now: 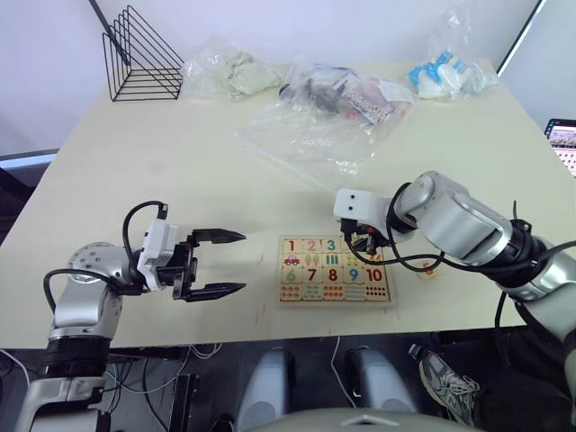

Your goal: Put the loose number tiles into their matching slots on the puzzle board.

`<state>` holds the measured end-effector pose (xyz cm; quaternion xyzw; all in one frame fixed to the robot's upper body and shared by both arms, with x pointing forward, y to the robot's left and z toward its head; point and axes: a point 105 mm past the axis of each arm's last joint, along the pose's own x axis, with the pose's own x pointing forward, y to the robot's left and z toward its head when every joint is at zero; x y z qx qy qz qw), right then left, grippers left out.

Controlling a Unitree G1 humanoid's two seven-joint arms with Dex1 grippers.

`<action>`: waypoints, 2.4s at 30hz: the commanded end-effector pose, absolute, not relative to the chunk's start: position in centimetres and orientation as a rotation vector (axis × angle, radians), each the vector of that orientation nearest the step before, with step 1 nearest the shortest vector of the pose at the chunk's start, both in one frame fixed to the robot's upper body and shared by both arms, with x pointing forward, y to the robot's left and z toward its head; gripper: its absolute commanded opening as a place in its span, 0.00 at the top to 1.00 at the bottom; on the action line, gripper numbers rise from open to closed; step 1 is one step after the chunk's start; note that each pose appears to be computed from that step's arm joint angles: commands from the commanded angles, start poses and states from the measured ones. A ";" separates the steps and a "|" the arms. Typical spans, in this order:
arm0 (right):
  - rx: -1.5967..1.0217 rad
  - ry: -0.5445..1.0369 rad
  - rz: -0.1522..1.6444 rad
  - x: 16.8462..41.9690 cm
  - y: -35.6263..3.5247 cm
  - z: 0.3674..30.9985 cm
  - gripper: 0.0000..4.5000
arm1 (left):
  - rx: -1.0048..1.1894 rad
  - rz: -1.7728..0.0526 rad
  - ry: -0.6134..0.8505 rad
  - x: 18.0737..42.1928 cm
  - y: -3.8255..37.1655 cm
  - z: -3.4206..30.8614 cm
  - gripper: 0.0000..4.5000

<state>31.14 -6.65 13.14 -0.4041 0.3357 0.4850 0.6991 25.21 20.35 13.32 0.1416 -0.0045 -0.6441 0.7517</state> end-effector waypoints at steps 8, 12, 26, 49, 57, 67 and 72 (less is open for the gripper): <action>-0.926 0.724 1.093 31.2 -6.7 13.8 0.81 | 0.341 -1.430 -0.035 24.8 20.2 14.0 0.00; -0.928 0.726 1.104 31.1 -6.6 13.8 0.81 | 0.338 -1.431 -0.034 24.7 20.3 13.9 0.00; -0.938 0.717 1.116 31.0 -6.5 13.6 0.63 | 0.337 -1.434 -0.031 24.7 20.3 13.8 0.00; -0.787 0.596 1.131 31.6 -8.1 15.8 0.01 | 0.337 -1.440 -0.034 24.7 20.3 13.6 0.00; -0.681 0.420 1.200 31.7 -9.2 15.8 0.60 | 0.336 -1.446 -0.035 24.8 20.1 13.7 0.00; -0.608 0.232 1.263 32.4 -10.2 14.8 0.99 | 0.339 -1.444 -0.036 24.9 20.1 13.9 0.00; -0.638 0.173 1.272 32.7 -10.7 13.6 0.99 | 0.341 -1.442 -0.036 24.9 20.1 13.9 0.00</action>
